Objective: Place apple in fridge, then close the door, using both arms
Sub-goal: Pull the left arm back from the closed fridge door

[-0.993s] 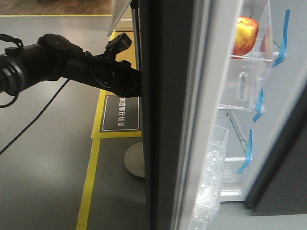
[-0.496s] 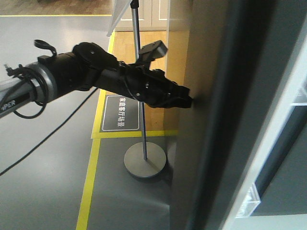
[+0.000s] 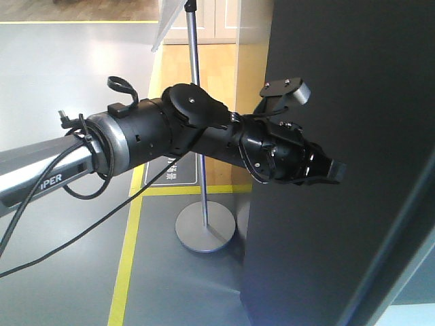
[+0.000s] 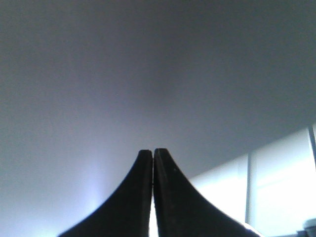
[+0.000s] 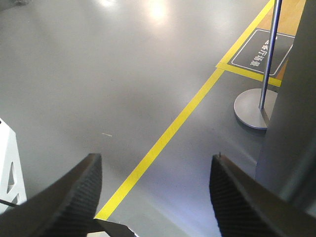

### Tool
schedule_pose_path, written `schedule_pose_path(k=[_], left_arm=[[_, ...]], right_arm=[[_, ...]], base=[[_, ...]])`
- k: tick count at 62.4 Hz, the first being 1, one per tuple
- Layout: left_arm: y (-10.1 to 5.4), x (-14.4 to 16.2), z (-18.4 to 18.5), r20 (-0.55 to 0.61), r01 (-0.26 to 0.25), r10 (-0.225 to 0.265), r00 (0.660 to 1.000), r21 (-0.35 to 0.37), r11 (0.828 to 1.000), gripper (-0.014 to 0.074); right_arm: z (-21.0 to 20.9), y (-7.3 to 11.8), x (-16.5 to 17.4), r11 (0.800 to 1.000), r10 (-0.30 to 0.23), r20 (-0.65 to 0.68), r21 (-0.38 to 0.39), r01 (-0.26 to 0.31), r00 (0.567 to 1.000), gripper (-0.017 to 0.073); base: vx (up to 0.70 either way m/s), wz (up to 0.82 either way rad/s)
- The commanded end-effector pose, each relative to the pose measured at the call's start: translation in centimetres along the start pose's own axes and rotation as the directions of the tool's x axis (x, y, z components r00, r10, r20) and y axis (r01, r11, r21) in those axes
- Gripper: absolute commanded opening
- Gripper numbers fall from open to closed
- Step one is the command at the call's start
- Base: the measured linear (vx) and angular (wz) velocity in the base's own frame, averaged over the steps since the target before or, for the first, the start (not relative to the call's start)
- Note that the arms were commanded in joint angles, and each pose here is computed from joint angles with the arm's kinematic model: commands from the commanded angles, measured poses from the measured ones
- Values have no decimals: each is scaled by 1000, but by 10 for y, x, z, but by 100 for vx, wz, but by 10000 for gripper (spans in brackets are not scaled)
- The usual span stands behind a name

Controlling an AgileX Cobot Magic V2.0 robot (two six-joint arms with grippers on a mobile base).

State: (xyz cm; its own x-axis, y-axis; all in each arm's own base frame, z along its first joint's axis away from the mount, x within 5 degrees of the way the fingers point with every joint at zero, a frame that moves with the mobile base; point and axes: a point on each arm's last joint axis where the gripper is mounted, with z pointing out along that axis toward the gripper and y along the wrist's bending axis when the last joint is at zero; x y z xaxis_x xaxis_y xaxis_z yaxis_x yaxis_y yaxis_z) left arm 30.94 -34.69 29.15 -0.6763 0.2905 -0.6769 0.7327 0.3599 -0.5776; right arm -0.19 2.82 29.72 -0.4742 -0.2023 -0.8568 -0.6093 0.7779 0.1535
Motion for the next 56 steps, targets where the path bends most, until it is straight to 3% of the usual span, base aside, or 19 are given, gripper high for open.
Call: schedule_pose_path(k=[1,10,17,23,31,36,44,49,56], left_arm=[[-29,-21,-22,104,-36,32,994,34,999,-6],[-35,-24,-36,93,-84,87,992,-28,996,-6],[-44,-27,-58,66,-147,158,985,-140,979,-6],[-51,-25,-82,41,-207,225,974,-256,944,-6],[-61,-14,-113,40,-256,288,957,-354,900,-6],[-62,-2,-128,46,-266,307,950,-392,881,-6],[-64,17,-156,83,-247,312,947,-434,866,-6],[-59,31,-173,83,-244,320,944,-478,843,-6],[-56,48,-196,99,-206,299,949,-523,827,-6]], right_arm=[[-3,1,-11,1000,-3,68,-4,3,998,453],[-3,1,-11,1000,-3,68,-4,3,998,453],[-3,1,-11,1000,-3,68,-4,3,998,453],[-3,1,-11,1000,-3,68,-4,3,998,453],[-3,1,-11,1000,-3,68,-4,3,998,453],[-3,1,-11,1000,-3,68,-4,3,998,453],[-3,1,-11,1000,-3,68,-4,3,998,453],[-3,1,-11,1000,-3,68,-4,3,998,453],[-3,1,-11,1000,-3,68,-4,3,998,453]], base=[[0,0],[0,0],[0,0],[0,0],[0,0],[0,0],[0,0],[0,0],[0,0]])
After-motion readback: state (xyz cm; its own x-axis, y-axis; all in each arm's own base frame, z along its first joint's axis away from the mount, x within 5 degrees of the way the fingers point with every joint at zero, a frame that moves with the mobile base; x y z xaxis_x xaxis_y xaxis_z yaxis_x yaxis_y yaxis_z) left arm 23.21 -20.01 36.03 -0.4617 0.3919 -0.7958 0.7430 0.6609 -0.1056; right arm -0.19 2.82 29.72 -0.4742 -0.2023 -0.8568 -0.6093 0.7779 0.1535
